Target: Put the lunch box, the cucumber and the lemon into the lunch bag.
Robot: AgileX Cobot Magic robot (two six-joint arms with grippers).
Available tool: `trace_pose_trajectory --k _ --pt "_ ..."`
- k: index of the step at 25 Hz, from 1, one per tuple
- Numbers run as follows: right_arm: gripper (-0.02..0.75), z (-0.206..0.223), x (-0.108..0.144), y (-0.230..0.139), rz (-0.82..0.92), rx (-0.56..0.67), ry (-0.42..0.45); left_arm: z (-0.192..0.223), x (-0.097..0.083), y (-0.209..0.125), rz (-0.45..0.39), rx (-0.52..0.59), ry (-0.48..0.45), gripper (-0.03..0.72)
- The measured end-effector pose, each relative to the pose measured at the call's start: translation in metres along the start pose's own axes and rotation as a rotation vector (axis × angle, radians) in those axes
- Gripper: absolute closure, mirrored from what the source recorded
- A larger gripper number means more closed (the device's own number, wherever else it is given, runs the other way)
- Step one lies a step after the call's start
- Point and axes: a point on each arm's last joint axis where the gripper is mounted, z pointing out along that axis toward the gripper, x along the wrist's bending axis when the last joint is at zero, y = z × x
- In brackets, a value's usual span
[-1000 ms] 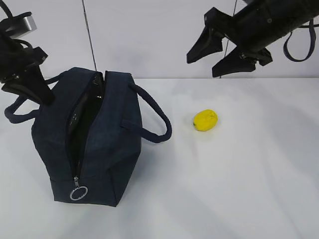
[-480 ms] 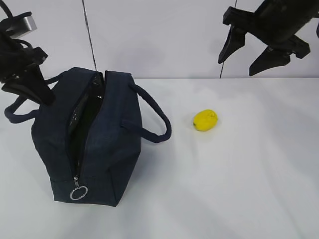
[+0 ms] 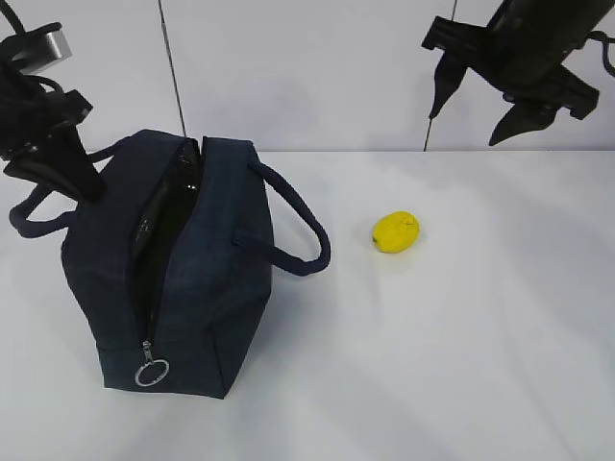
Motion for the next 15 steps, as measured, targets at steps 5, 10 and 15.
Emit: trace_pose_trajectory --k 5,10,15 --pt "0.216 0.017 0.013 -0.01 0.109 -0.069 -0.089 0.0 -0.001 0.0 -0.002 -0.002 -0.006 0.688" --pt "0.216 0.044 0.011 -0.011 0.218 -0.048 -0.143 0.0 -0.001 0.0 -0.003 -0.003 -0.008 0.688" --pt "0.217 0.071 0.012 -0.014 0.293 0.001 -0.155 0.0 -0.001 0.0 -0.003 -0.003 -0.008 0.688"
